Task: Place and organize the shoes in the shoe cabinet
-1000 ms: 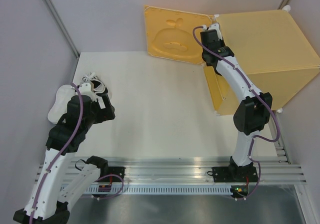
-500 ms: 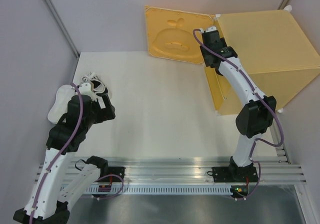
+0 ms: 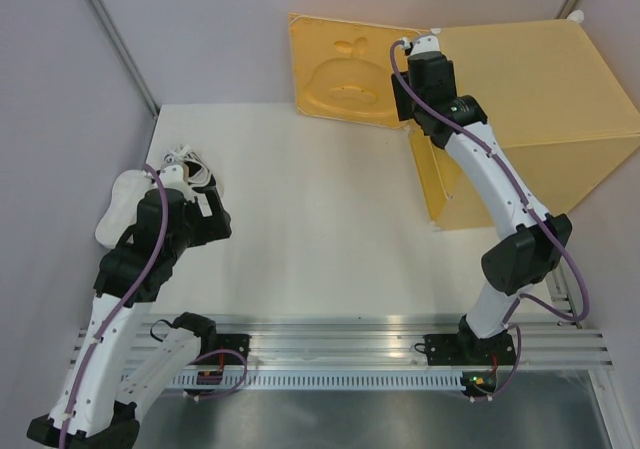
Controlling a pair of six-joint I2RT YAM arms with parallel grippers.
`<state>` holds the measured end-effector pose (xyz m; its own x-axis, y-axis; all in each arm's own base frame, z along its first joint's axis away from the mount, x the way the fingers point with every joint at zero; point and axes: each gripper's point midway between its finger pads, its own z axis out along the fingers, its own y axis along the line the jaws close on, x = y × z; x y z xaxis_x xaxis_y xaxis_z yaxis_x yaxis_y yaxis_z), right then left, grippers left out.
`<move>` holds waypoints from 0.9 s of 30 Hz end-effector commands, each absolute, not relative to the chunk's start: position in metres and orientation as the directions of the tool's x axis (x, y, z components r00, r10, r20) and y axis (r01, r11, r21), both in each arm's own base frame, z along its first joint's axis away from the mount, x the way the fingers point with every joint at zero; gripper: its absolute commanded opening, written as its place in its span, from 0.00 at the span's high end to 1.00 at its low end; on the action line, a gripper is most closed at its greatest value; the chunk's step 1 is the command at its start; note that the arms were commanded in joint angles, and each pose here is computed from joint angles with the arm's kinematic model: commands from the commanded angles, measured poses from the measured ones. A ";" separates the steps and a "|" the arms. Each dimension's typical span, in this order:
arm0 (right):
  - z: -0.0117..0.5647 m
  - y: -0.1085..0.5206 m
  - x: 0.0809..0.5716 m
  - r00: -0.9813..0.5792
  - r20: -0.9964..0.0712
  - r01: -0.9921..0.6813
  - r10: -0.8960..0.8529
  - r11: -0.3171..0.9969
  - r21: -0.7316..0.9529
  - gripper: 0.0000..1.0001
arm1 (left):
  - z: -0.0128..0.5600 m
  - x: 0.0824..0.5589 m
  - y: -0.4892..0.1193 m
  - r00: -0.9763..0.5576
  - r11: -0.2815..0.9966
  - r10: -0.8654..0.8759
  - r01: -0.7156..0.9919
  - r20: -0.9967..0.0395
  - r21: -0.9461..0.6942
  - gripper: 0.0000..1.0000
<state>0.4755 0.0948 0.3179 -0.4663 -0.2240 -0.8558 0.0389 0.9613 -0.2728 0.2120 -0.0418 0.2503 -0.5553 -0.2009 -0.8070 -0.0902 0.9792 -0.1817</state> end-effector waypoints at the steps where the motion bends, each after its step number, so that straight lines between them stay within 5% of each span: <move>1: 0.345 0.090 0.469 -0.397 -0.902 0.086 -0.171 0.971 -0.222 0.21 | 0.264 0.212 -0.044 -0.525 0.971 -0.237 -0.090 -0.818 -0.224 0.00; 8: 0.350 0.130 0.447 -0.343 -0.936 -0.070 -0.081 0.996 -0.060 0.21 | 0.262 0.215 -0.046 -0.538 0.971 -0.236 -0.091 -0.809 -0.223 0.00; 19: 0.339 0.186 0.380 -0.325 -0.945 -0.409 0.043 0.895 0.181 0.04 | 0.239 0.236 -0.057 -0.611 0.963 -0.267 -0.137 -0.745 -0.233 0.00; 27: 0.308 0.197 0.353 -0.374 -0.925 -0.478 0.071 0.840 0.258 0.02 | 0.217 0.277 -0.056 -0.627 0.961 -0.274 -0.218 -0.729 -0.173 0.00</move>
